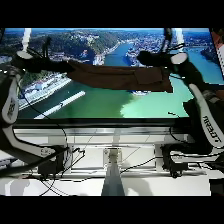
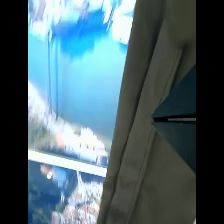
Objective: Fold the clothes and pants, and hang the long-sleeved shirts on hangers.
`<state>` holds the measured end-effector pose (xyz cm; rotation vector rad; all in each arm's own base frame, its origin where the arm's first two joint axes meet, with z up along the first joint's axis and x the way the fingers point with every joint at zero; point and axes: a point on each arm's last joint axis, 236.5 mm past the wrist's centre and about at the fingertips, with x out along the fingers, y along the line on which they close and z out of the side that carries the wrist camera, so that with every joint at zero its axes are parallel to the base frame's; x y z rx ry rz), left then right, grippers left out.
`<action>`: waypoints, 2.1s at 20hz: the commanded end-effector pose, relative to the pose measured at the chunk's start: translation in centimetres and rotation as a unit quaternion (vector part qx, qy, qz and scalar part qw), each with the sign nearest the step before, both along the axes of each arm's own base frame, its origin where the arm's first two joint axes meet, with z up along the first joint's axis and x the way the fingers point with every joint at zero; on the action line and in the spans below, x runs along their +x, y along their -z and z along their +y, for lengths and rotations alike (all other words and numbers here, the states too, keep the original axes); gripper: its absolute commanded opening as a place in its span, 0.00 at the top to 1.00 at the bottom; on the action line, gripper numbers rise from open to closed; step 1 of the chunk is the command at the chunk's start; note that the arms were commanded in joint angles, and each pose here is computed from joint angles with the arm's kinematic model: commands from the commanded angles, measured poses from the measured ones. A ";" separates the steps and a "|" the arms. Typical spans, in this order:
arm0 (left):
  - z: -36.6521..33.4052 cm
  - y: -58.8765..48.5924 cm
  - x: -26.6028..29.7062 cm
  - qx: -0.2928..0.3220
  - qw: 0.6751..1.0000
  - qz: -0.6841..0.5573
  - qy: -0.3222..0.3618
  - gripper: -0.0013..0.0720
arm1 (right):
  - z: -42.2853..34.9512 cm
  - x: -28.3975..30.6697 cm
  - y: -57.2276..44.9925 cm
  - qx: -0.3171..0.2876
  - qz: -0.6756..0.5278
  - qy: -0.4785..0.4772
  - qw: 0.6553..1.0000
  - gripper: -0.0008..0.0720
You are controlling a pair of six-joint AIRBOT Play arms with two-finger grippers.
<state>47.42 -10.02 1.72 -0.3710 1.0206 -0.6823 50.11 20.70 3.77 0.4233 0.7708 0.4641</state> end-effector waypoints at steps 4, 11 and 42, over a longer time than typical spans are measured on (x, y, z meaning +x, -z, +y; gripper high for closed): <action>-1.4 -15.5 -5.1 0.013 0.989 -0.143 0.023 0.97 | 17.5 -4.4 4.6 0.033 0.068 -0.116 0.990 0.97; -0.9 -18.5 -6.4 0.024 0.983 -0.181 0.015 0.97 | 30.0 -12.1 5.4 0.049 0.109 -0.224 0.967 0.97; -13.0 -6.6 1.1 -0.107 0.992 -0.067 0.008 0.03 | -3.3 -3.2 13.9 0.040 0.305 -0.079 0.948 0.12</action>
